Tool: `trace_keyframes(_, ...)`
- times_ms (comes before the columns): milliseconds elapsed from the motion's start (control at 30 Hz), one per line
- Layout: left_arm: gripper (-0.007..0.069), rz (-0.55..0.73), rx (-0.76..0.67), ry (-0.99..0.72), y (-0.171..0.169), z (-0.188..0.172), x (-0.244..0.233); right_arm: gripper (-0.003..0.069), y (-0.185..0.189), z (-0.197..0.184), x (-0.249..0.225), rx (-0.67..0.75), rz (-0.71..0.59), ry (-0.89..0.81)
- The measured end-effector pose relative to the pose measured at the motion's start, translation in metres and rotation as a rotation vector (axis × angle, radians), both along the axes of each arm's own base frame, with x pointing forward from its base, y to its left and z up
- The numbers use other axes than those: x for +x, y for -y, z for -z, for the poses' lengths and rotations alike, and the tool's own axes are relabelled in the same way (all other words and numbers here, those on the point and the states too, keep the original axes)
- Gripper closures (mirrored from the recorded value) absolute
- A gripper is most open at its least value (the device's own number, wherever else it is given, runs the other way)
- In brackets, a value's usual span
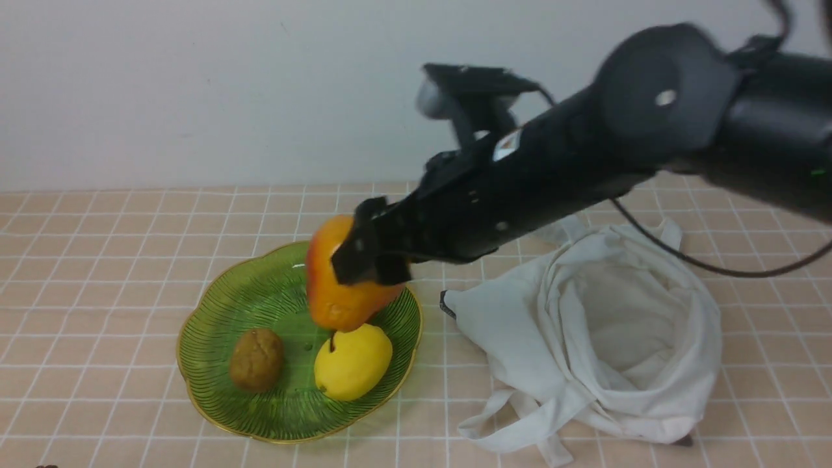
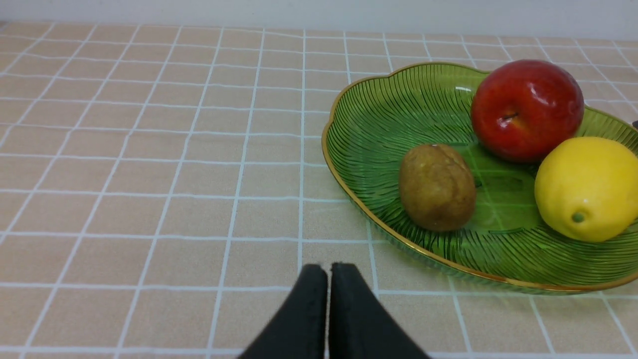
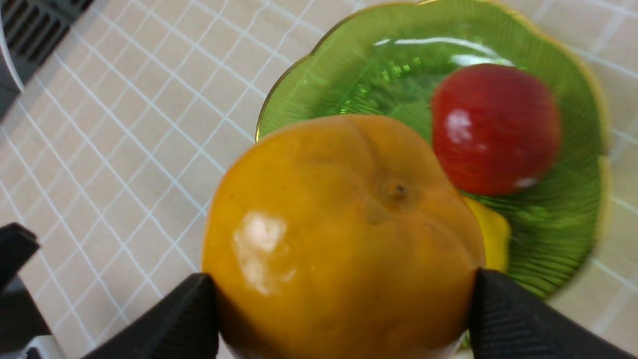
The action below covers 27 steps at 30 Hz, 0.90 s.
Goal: Take the fruit out of the bag on the brown coffee tablecloth and place them on the plate.
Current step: 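Move the fruit from the bag onto the plate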
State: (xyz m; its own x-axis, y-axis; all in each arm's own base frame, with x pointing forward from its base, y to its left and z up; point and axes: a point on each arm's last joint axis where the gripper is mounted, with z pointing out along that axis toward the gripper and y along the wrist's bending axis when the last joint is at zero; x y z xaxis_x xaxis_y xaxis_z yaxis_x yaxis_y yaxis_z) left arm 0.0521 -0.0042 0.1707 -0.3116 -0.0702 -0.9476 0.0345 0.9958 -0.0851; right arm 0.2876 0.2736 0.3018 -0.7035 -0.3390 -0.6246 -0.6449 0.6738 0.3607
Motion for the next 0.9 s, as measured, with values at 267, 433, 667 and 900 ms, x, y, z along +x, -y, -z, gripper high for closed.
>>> trace_keyframes(267, 0.0633, 0.000, 0.000, 0.000, 0.000, 0.000, 0.000, 0.0064, -0.061, 0.072, 0.020, -0.093, -0.083, -0.058)
trace_keyframes(433, 0.0633, 0.000, 0.000, 0.000, 0.000, 0.000, 0.000, 0.0064, -0.078, 0.094, 0.024, -0.103, -0.100, -0.041)
trace_keyframes(667, 0.0633, 0.000, 0.000, 0.000, 0.000, 0.000, 0.000, 0.0061, -0.085, 0.107, 0.024, -0.097, -0.092, -0.034)
trace_keyframes(900, 0.0633, 0.000, 0.000, 0.000, 0.000, 0.000, 0.000, -0.0029, -0.085, 0.106, 0.025, -0.098, -0.091, -0.026)
